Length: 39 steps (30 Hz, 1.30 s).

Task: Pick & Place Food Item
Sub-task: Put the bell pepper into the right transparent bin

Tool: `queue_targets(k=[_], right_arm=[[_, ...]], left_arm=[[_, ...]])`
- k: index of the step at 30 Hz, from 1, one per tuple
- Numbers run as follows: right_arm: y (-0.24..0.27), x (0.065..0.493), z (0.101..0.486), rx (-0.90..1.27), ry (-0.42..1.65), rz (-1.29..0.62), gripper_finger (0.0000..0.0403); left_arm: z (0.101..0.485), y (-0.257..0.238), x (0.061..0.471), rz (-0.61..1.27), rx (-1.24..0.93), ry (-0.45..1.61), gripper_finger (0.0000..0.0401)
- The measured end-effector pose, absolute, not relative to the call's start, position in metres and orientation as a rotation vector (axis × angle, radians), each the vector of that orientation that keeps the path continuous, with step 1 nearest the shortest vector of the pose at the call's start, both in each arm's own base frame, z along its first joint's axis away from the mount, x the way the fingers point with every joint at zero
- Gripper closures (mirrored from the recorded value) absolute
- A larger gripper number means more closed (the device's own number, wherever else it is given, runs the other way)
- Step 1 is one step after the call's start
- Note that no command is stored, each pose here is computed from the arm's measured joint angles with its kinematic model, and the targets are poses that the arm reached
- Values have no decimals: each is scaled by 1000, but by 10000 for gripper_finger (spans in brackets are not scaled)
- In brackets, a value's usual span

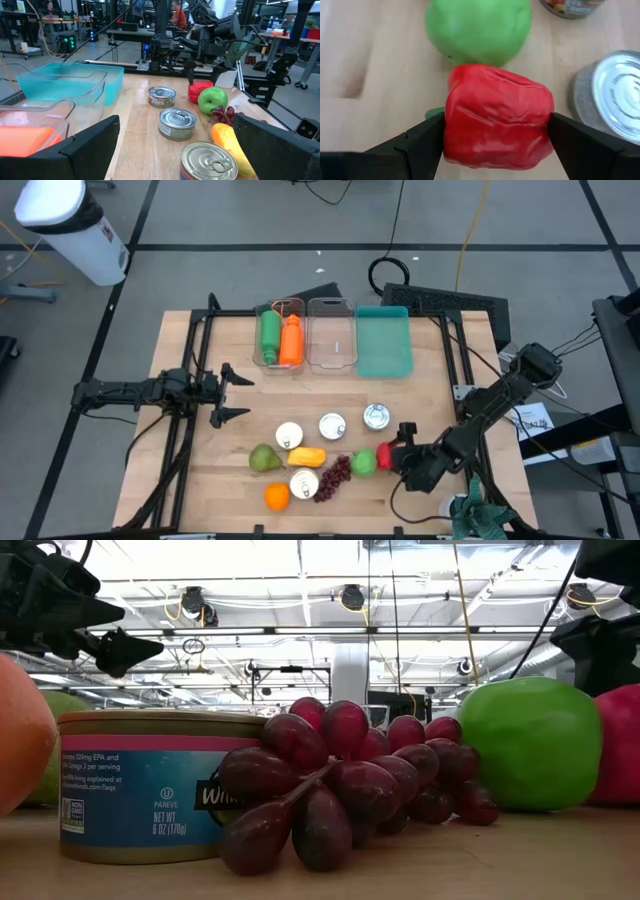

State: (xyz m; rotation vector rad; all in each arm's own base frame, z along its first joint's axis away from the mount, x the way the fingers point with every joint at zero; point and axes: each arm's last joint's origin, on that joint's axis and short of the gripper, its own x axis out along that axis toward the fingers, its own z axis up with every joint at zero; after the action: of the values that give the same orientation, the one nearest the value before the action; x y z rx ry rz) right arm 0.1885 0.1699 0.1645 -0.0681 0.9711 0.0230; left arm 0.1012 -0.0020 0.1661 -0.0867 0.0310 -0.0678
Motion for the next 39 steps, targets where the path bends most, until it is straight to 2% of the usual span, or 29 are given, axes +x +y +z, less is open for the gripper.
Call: queue_targets(k=[13,21,28,39], right_arm=[[168,186,154,-18,954,33,79],[168,185,153,-20,962,35,109],[168,185,154,-13,958,38,112],[163,179,179,67,894,102,114]], left_arm=[[166,-2,101,-68,-87,31,2],[166,-2,101,-68,-87,31,2],[166,-2,101,-68,-87,31,2],[166,-2,101,-68,-87,31,2]])
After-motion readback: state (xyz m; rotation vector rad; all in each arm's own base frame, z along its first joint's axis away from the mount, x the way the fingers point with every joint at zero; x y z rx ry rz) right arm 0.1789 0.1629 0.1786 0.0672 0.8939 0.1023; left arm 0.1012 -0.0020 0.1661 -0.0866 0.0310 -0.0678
